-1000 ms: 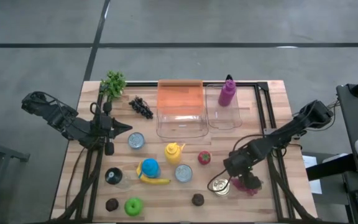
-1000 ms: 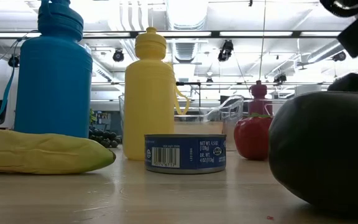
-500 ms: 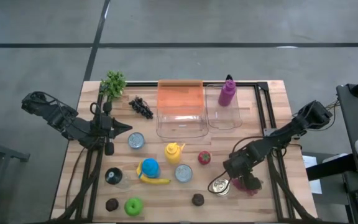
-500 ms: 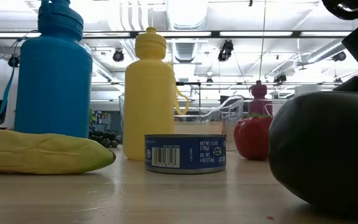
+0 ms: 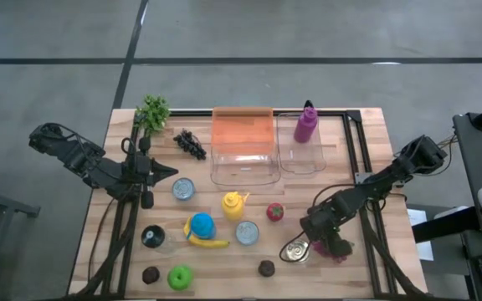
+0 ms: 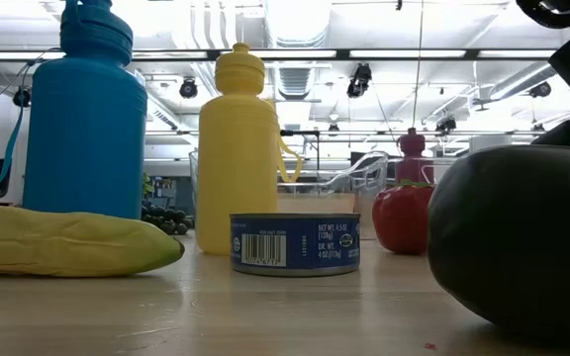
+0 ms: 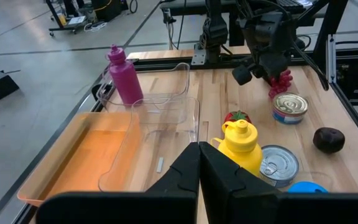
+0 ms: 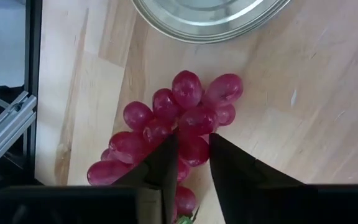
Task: Pick & Place Food Item
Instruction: Put the purple grapes into the orange bin
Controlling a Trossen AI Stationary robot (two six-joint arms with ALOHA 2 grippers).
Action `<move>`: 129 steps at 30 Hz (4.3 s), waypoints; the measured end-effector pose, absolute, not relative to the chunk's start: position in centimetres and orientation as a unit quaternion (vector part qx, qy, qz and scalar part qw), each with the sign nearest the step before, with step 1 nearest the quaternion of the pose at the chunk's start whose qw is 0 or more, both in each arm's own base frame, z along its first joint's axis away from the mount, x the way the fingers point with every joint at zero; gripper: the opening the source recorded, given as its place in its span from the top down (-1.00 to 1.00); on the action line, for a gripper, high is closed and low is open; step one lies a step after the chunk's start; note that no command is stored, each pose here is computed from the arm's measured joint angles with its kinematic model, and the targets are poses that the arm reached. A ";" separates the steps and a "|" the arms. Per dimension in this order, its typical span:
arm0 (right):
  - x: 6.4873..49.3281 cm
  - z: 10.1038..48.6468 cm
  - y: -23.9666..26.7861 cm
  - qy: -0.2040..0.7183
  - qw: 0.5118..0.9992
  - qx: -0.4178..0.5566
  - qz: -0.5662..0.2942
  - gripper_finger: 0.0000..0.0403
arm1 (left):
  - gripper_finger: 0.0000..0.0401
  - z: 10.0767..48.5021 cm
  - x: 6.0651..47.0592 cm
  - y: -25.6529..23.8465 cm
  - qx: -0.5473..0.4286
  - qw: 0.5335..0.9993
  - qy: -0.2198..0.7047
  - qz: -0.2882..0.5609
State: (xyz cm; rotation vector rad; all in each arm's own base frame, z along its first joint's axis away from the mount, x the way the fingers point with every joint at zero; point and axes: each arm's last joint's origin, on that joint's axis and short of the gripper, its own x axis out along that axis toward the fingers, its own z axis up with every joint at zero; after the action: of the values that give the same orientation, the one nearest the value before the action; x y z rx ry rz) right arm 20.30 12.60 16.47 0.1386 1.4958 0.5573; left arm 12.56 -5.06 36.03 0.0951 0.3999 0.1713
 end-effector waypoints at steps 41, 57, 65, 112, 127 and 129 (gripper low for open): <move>21.0 34.4 11.3 0.534 0.839 -0.072 0.071 0.96 | 0.95 36.0 12.5 -5.1 0.046 0.975 0.199 0.085; 22.8 38.5 8.9 0.461 0.868 -0.180 0.041 0.96 | 0.61 34.1 15.9 -7.0 0.111 0.957 0.256 0.075; 23.9 38.6 7.4 0.450 0.872 -0.192 0.029 0.96 | 0.24 33.6 17.7 -7.7 0.167 0.949 0.251 0.093; 32.8 38.0 1.4 0.297 0.895 -0.331 -0.030 0.96 | -0.27 31.6 29.6 -1.6 0.219 0.956 0.162 0.111; 32.8 38.1 1.4 0.296 0.895 -0.332 -0.029 0.96 | 0.08 30.5 30.7 -1.5 0.246 0.947 0.174 0.107; 32.8 38.1 1.4 0.296 0.895 -0.333 -0.029 0.96 | 0.22 30.5 30.7 -1.5 0.256 0.945 0.176 0.105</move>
State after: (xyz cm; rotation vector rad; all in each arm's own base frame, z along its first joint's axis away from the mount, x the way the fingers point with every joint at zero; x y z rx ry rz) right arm 32.77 1.39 38.07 -0.6901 0.6143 -0.0604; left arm 30.69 -1.51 30.47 0.5208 0.3578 0.2145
